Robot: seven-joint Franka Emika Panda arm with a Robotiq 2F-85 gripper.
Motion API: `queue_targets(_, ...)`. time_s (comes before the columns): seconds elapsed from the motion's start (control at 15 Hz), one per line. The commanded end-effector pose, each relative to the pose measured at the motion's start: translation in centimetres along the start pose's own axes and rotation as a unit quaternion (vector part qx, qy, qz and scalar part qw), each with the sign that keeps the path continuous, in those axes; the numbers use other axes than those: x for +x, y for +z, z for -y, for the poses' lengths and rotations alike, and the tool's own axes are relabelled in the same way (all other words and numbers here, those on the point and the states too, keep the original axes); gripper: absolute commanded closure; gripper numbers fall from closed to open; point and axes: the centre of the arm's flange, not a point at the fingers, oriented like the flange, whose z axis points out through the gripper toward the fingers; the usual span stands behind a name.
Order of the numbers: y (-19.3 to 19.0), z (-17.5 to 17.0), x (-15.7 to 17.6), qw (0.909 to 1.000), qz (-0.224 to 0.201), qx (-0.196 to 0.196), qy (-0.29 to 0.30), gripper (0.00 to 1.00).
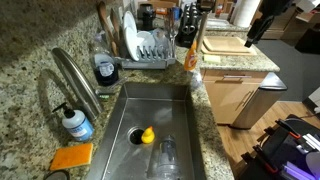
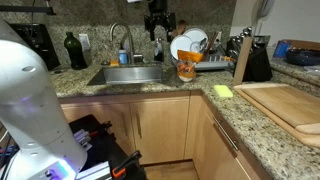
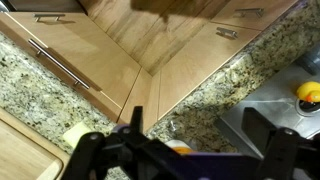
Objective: Open the tap
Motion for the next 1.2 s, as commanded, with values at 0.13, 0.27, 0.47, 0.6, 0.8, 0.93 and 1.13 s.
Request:
queue_targets(0.13,1.0,0.1,1.4,0.9997,0.02,0.011,-0.007,0.0)
queue_targets(0.27,4.7,3.2,5.9,0.9961,0.061,0.012,-0.063,0.0)
queue_targets(0.47,7.9,9.5,7.9,0.987,0.095,0.001,-0.13,0.0)
queue_targets(0.6,10.3,14.9,9.6,0.9767,0.116,-0.002,-0.181,0.0)
queue_targets(0.8,12.9,23.0,12.1,0.9575,0.112,-0.021,-0.265,0.0)
queue_targets(0.93,13.5,28.2,13.2,0.9413,0.093,-0.033,-0.323,0.0)
queue_targets(1.13,13.5,31.3,14.6,0.9168,0.049,-0.079,-0.388,0.0)
